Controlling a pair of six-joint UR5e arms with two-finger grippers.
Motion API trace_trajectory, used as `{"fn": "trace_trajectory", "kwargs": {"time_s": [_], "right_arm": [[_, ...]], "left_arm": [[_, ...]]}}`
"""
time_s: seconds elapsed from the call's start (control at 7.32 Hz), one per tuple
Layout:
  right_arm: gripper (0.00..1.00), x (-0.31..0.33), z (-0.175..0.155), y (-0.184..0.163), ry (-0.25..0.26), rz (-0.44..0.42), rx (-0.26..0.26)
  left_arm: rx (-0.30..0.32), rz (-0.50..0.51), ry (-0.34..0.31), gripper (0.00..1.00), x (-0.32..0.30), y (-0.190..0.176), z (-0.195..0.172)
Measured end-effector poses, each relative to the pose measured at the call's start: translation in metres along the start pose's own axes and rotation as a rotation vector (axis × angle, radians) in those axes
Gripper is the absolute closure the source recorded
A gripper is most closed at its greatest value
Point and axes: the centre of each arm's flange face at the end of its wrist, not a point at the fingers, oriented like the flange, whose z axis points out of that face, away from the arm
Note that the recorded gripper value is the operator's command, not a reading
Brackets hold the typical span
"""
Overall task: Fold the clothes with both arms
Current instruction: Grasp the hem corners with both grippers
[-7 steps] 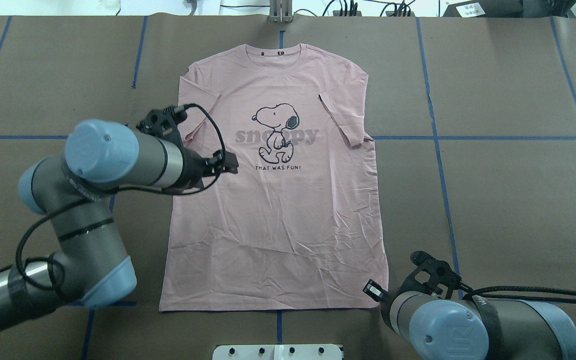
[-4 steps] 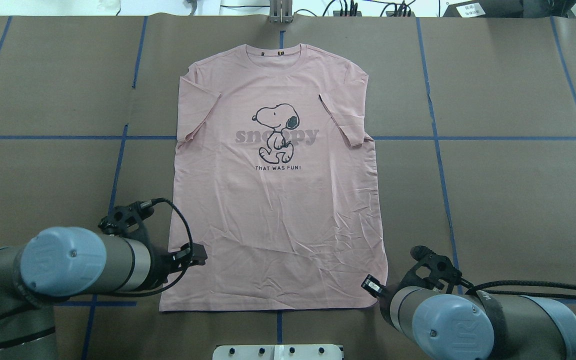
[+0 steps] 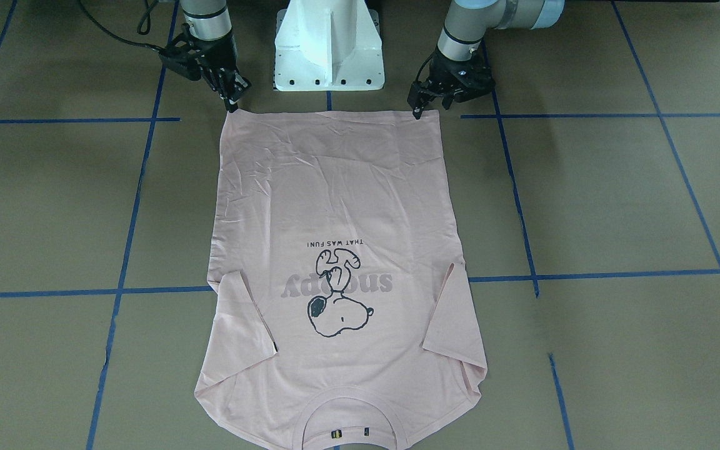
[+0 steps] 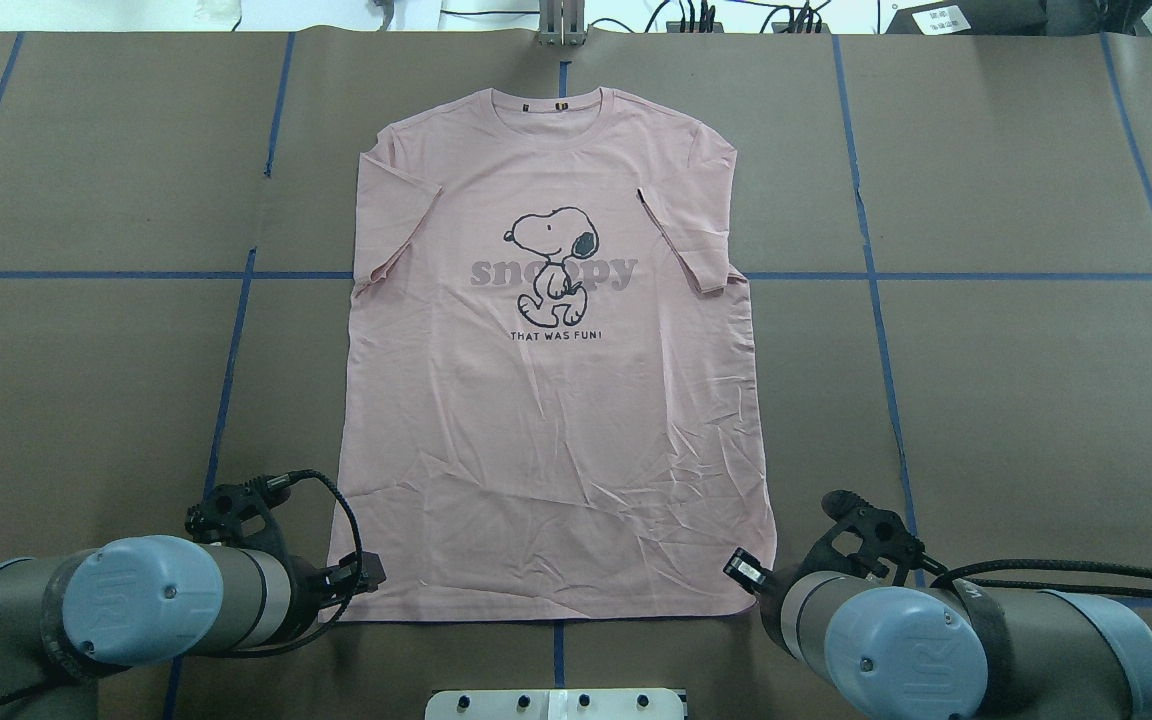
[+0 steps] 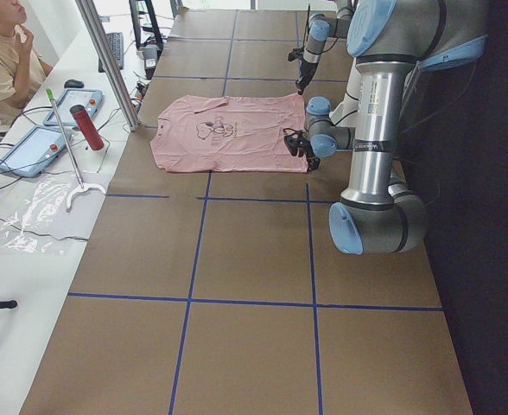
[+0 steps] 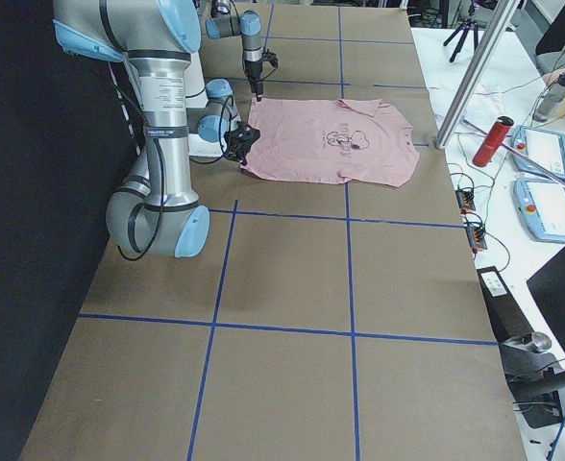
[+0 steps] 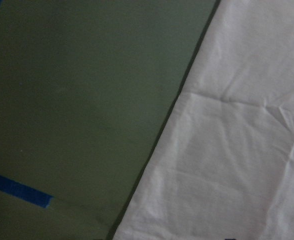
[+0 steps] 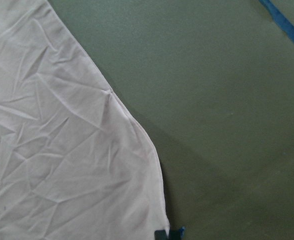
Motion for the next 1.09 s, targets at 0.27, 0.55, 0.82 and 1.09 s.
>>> {"fn": "trace_trajectory", "kwargs": {"time_s": [0.27,0.55,0.82,1.09], "right_arm": [[1.00,0.000,0.000,0.000,0.000,-0.001,0.000],[1.00,0.000,-0.001,0.000,-0.002,-0.003,-0.002],[1.00,-0.002,-0.002,0.001,-0.004,-0.002,-0.006],[1.00,-0.003,-0.003,0.002,-0.005,-0.002,-0.009]], "left_arm": [[-0.001,-0.012,-0.008,0.26,-0.002,0.002,0.004],[-0.004,-0.017,-0.018,0.30,-0.005,0.004,0.009],[-0.004,-0.016,-0.029,0.71,-0.007,0.006,0.014],[-0.006,-0.015,-0.033,1.00,-0.008,0.006,0.016]]}}
